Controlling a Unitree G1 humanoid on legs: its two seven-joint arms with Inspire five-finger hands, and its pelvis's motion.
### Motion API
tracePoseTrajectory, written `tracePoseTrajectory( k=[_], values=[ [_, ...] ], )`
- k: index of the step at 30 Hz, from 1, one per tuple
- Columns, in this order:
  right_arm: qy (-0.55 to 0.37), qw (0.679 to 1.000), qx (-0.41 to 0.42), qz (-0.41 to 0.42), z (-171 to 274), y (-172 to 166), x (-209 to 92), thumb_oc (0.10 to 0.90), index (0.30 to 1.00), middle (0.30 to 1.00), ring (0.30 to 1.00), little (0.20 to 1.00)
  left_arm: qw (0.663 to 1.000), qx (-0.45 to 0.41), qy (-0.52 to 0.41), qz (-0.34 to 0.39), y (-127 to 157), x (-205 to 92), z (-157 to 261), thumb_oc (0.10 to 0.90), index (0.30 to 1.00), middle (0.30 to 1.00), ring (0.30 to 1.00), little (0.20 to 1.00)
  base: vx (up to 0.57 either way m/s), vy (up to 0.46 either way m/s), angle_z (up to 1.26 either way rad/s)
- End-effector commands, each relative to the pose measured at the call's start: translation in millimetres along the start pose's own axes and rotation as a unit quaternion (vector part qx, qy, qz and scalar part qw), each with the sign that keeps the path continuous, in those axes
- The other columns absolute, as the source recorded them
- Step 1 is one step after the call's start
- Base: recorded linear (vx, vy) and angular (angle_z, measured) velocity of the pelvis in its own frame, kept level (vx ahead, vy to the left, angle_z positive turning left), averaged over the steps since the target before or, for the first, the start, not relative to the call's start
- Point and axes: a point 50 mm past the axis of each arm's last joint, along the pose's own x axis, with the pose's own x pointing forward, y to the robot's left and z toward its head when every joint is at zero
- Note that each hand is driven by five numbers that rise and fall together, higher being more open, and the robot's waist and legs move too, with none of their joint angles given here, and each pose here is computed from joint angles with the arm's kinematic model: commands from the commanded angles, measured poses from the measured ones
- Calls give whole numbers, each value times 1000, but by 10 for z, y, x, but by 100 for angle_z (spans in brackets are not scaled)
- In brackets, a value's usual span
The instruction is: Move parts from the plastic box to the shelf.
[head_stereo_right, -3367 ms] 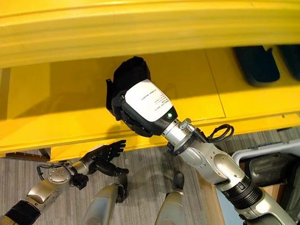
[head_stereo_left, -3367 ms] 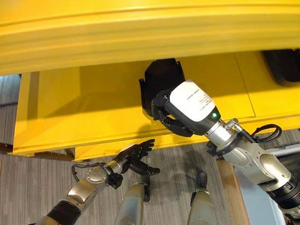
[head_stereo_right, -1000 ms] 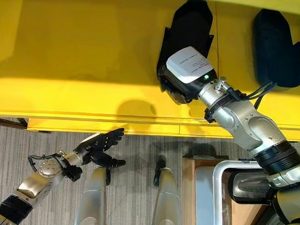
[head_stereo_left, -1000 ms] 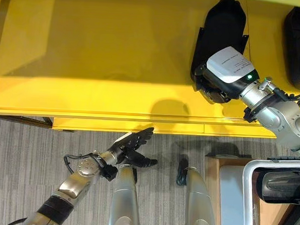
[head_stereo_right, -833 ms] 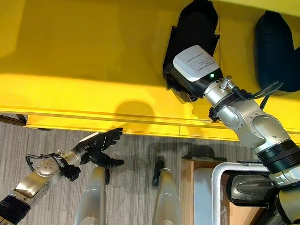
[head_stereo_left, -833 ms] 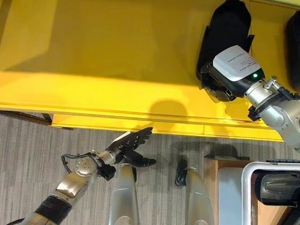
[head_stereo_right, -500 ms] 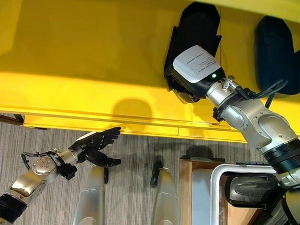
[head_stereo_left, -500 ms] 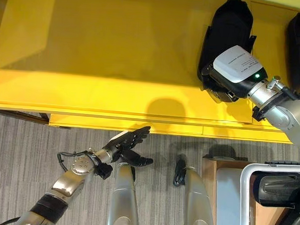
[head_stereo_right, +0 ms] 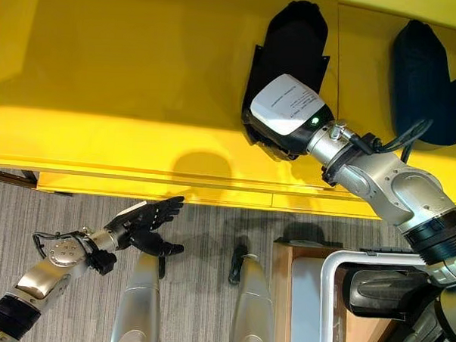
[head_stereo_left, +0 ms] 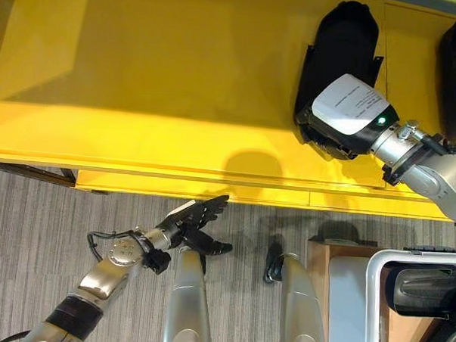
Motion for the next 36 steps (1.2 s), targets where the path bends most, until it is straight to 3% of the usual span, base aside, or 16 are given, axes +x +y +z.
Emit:
tracePoseTrajectory(
  k=[1,11,18,27,36],
  values=[
    [-43,996,-54,-56,53,-399,57,400,300,300,300,300,995,37,-89,-25,-32,-54,402,900,1000,1000,1000,1000,56,-9,1],
    [-38,995,-74,-55,87,-395,65,400,300,300,300,300,995,42,-89,-30,-35,-63,419,900,1000,1000,1000,1000,2,-4,0],
    [92,994,-35,-42,-256,-230,-45,400,300,300,300,300,994,45,-94,-29,-31,-73,440,900,1000,1000,1000,1000,0,0,0],
    [142,989,-18,-35,-427,-123,-108,400,300,300,300,300,994,41,-98,-29,-20,-55,489,900,1000,1000,1000,1000,0,0,0],
    [123,992,-25,-30,-413,-105,-88,400,300,300,300,300,993,38,-103,-32,-39,-35,495,900,1000,1000,1000,1000,0,9,0]
  ],
)
